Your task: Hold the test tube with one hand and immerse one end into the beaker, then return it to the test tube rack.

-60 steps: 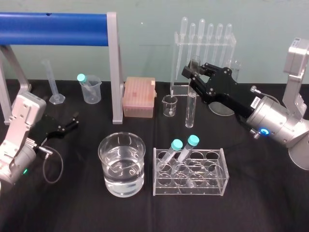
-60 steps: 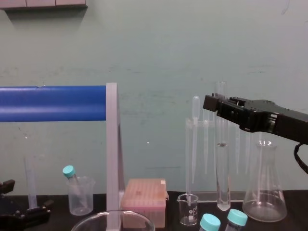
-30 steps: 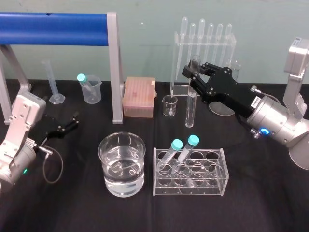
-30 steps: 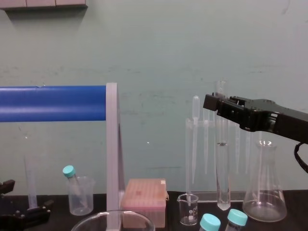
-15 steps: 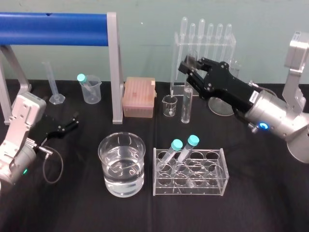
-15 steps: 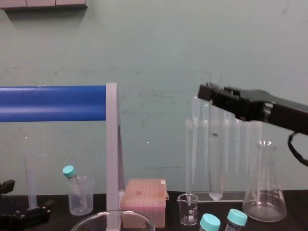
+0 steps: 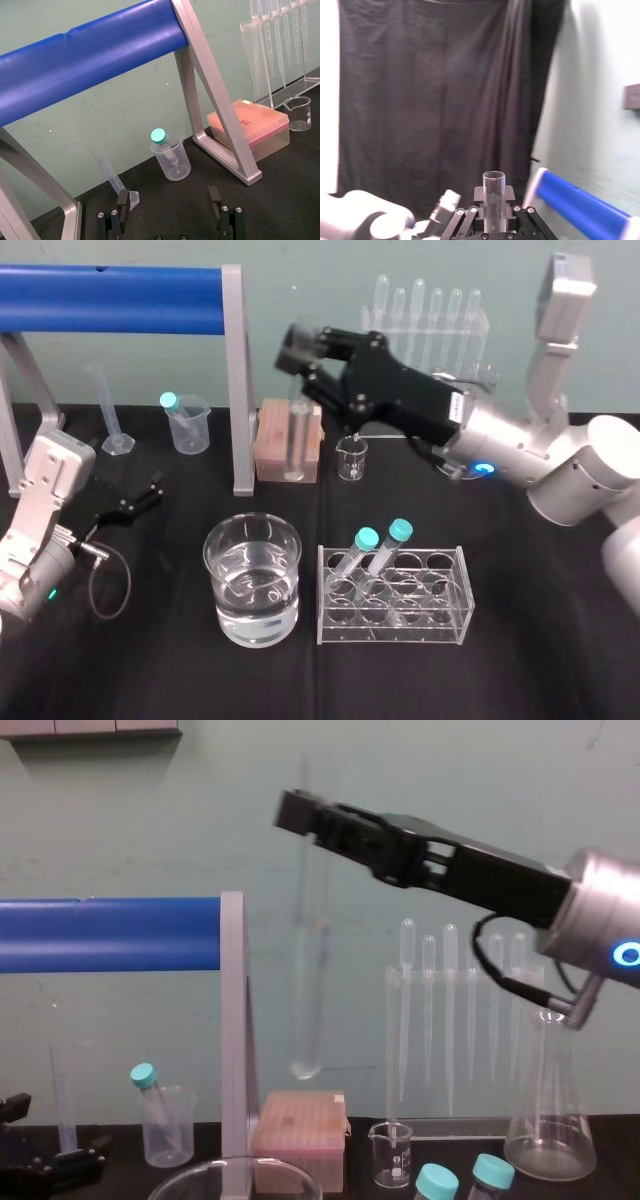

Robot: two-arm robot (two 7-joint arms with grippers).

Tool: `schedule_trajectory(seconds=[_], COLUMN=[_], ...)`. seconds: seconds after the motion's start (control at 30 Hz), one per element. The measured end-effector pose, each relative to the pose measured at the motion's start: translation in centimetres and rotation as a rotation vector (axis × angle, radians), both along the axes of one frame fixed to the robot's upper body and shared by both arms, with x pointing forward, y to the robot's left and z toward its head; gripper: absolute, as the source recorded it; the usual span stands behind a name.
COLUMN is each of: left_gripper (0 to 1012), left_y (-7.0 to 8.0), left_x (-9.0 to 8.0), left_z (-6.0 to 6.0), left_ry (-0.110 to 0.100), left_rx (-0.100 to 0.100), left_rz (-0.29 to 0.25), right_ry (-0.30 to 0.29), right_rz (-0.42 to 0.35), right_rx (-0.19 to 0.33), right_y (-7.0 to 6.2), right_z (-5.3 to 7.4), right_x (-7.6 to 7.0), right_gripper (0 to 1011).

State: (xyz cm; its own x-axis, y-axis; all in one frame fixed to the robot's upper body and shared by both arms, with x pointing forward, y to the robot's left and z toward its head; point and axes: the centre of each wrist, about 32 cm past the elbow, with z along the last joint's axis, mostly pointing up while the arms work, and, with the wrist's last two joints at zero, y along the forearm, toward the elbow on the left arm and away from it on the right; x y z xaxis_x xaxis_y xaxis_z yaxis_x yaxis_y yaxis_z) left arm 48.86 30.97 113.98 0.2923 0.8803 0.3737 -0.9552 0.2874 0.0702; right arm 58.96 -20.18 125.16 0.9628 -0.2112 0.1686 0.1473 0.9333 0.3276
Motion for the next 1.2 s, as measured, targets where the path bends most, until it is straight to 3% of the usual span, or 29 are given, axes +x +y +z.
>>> schedule_trajectory(seconds=[0.27, 0.53, 0.87, 1.2], left_gripper=[1000, 1000, 1000, 1000], left_y=[0.0, 0.0, 0.0, 0.0], left_x=[0.0, 0.0, 0.0, 0.0], left_z=[0.0, 0.0, 0.0, 0.0], left_ry=[0.000, 0.000, 0.000, 0.000], left_rx=[0.000, 0.000, 0.000, 0.000], left_rz=[0.000, 0.000, 0.000, 0.000], right_ry=[0.036, 0.088, 0.128, 0.155], right_rz=[0.087, 0.133, 0.132, 0.138], right_rx=[-0.025, -0.060, -0.152, -0.201], right_y=[2.0, 3.0, 3.6, 4.3], right_z=[-0.7, -1.9, -3.4, -4.2], right_x=[-0.1, 0.0, 0.3, 0.3], right_gripper=[228, 227, 227, 228])
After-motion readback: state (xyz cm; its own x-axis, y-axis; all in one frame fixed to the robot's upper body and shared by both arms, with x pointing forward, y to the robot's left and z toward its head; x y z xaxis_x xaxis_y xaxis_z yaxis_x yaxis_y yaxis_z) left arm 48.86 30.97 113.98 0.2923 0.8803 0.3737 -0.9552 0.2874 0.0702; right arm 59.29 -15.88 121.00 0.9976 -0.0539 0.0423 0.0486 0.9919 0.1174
